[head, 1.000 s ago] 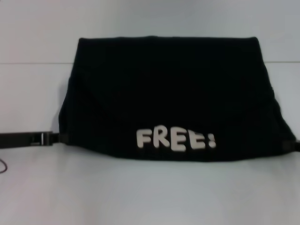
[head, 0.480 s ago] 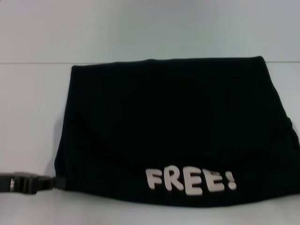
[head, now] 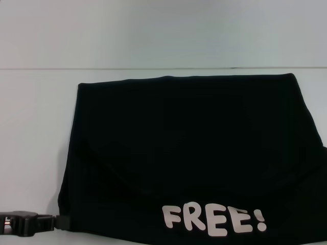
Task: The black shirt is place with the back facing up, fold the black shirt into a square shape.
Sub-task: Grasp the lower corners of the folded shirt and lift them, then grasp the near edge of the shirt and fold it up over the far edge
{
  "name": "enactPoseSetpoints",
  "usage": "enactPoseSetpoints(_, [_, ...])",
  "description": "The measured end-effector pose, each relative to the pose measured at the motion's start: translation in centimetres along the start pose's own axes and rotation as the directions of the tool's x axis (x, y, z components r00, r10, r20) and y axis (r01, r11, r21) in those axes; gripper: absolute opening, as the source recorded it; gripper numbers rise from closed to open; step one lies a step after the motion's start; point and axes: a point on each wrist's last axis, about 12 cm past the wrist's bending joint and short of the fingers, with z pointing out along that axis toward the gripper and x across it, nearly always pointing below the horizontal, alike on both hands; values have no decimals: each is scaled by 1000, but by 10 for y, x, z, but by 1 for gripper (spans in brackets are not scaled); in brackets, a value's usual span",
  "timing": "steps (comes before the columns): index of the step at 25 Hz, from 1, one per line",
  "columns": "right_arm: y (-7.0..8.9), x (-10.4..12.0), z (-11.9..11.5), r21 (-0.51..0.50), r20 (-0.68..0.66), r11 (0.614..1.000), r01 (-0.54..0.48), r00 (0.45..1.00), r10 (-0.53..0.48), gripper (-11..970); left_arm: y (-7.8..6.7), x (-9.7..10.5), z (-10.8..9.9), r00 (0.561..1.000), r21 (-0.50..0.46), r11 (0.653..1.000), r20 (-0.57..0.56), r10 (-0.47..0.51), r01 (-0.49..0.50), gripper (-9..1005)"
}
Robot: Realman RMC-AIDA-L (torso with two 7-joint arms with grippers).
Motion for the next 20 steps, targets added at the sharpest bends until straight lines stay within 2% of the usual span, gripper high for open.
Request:
enactPoseSetpoints(7, [1,-2,1,-12,-11,1000,4,1000,-4,40,-1,-3,3,1000,10,1000,-13,4,-3,-1])
enactPoseSetpoints(20, [7,16,-5,-38,-10,999,-22,1000,22,47,0,-8,0,1000,-6,1000,-23,14,-14,0])
